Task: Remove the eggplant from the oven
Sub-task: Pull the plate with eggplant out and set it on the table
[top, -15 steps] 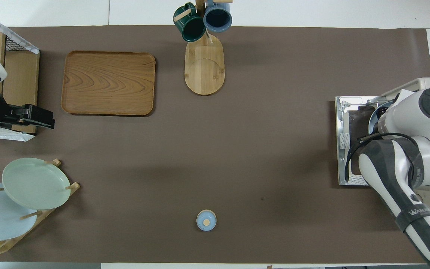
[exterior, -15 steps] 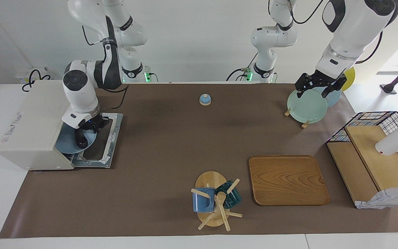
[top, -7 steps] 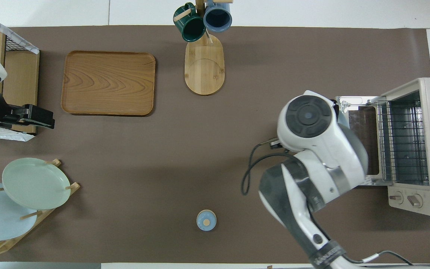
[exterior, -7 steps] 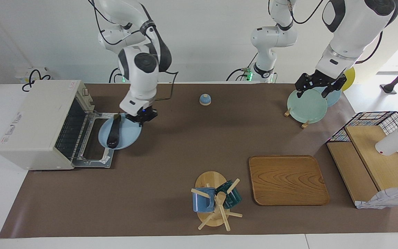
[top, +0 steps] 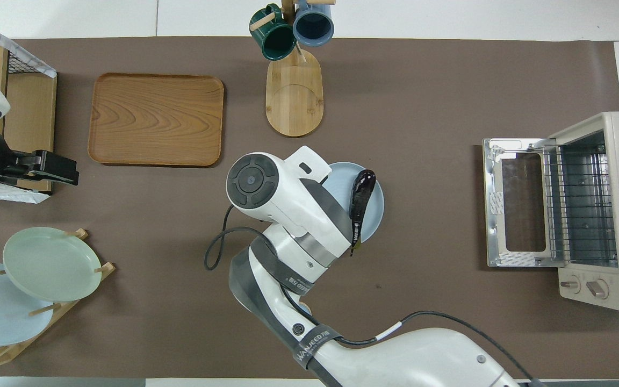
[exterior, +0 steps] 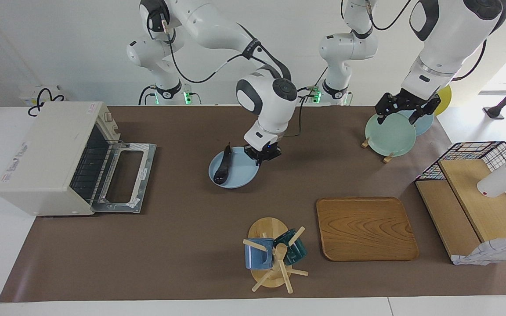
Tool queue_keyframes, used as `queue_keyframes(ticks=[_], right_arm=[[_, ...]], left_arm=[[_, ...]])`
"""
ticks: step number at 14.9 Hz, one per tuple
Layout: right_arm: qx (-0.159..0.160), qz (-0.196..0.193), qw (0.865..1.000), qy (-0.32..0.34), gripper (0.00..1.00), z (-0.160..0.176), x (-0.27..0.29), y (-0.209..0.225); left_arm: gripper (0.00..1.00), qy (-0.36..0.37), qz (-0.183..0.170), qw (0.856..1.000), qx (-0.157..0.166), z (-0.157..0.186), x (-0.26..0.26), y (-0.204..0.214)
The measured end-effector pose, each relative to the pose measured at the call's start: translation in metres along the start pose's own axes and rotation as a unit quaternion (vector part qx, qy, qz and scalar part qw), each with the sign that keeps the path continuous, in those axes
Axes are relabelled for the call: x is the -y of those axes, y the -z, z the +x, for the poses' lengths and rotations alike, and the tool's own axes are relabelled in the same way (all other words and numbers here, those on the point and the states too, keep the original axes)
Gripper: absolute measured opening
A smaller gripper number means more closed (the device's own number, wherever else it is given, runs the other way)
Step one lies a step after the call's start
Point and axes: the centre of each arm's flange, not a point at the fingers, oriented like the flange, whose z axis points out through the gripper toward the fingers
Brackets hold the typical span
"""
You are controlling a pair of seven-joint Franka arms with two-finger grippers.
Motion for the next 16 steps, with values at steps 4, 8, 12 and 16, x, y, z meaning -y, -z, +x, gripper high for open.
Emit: queue_keyframes(ticks=[4,8,12,16], right_arm=[[-0.006,0.005,1.0,-0.014,0.05,-0.014,0.028,-0.011],[-0.025,0.012,0.999,0.043,0.33,0.01,0.006,0.025],[0.016,-0.013,0.997,0.08,0.36,0.064,-0.126,0.077],[0.076,-0.041,0.995,0.054,0.01,0.079,-0.255,0.039]], left_arm=[[1.0,0.0,0.0,1.0,0.0,0.0,0.0,0.0],[1.0,0.0,0.0,1.0,0.0,0.0,0.0,0.0],[1.0,0.0,0.0,1.0,0.0,0.0,0.0,0.0],[1.0,0.0,0.0,1.0,0.0,0.0,0.0,0.0]])
